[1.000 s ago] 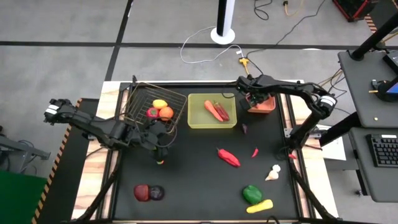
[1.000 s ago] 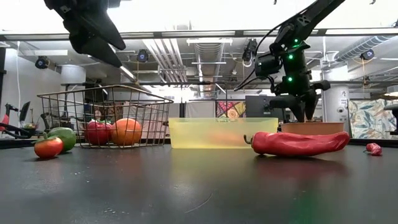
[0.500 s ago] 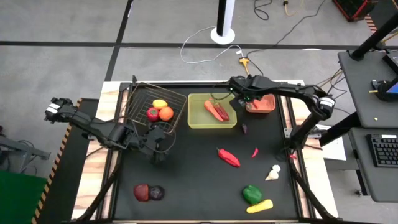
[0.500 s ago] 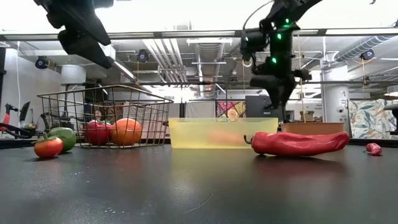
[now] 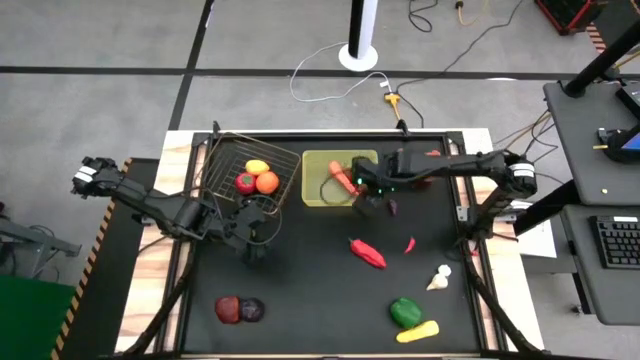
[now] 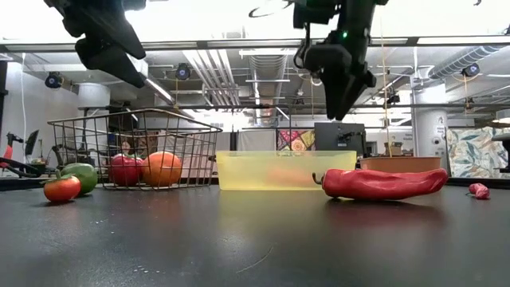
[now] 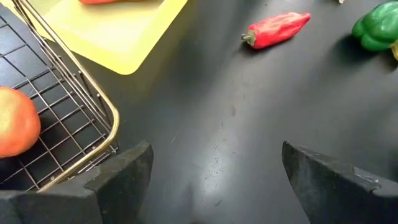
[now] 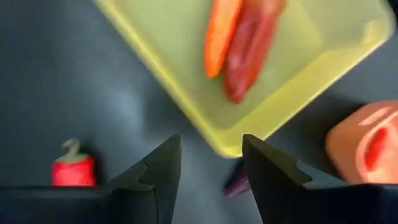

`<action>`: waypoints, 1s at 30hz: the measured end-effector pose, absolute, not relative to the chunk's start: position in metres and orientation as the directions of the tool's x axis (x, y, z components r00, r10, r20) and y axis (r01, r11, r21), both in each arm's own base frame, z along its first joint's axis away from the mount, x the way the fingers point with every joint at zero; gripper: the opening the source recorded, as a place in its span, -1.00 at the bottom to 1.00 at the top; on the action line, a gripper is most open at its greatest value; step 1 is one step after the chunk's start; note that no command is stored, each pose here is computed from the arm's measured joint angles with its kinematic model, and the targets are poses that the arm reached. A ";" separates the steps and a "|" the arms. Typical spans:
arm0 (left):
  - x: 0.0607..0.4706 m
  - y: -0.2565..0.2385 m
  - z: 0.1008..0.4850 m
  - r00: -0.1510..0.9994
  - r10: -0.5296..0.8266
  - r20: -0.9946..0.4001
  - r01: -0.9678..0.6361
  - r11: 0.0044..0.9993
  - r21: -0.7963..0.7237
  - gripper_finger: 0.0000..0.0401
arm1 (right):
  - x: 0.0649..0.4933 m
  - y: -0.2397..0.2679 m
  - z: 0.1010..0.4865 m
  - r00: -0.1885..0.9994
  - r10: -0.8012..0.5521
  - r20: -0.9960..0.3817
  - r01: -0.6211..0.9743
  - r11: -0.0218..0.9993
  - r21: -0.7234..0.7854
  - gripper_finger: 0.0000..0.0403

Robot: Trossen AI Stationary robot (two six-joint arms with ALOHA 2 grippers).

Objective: Sort produce into baskets
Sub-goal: Put the onion into the yellow bin

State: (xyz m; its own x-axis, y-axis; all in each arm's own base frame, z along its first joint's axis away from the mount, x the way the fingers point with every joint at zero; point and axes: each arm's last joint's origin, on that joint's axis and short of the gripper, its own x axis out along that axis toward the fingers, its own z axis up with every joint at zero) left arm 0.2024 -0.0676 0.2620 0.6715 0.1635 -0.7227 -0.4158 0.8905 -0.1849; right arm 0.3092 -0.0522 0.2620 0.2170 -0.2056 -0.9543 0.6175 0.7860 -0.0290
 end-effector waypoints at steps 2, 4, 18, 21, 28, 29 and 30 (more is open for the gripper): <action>0.202 -0.068 0.262 0.672 0.164 -0.722 -0.415 0.891 -0.184 0.67 | 0.311 -0.039 0.261 0.224 -0.184 -0.957 0.617 0.787 -0.007 -0.16; 0.202 -0.068 0.262 0.672 0.164 -0.722 -0.415 0.891 -0.183 0.67 | 0.312 -0.026 0.261 0.236 -0.136 -0.962 0.609 0.792 0.037 -0.12; 0.210 -0.069 0.269 0.743 0.190 -0.642 -0.313 0.946 -0.082 0.67 | 0.295 0.062 0.258 0.106 0.121 -0.987 0.709 0.687 0.161 0.22; 0.213 -0.070 0.273 0.774 0.177 -0.607 -0.262 0.964 -0.053 0.67 | 0.283 0.081 0.257 0.016 0.140 -0.990 0.760 0.642 0.103 0.30; 0.217 -0.071 0.278 0.814 0.162 -0.557 -0.192 0.981 0.005 0.67 | 0.261 0.118 0.256 -0.093 0.136 -0.986 0.839 0.544 -0.004 0.42; 0.217 -0.071 0.278 0.814 0.163 -0.558 -0.190 0.982 0.009 0.67 | 0.258 0.123 0.255 -0.099 0.133 -0.986 0.845 0.534 -0.013 0.43; 0.217 -0.071 0.278 0.814 0.163 -0.558 -0.188 0.982 0.012 0.67 | 0.256 0.127 0.254 -0.103 0.130 -0.986 0.851 0.524 -0.020 0.44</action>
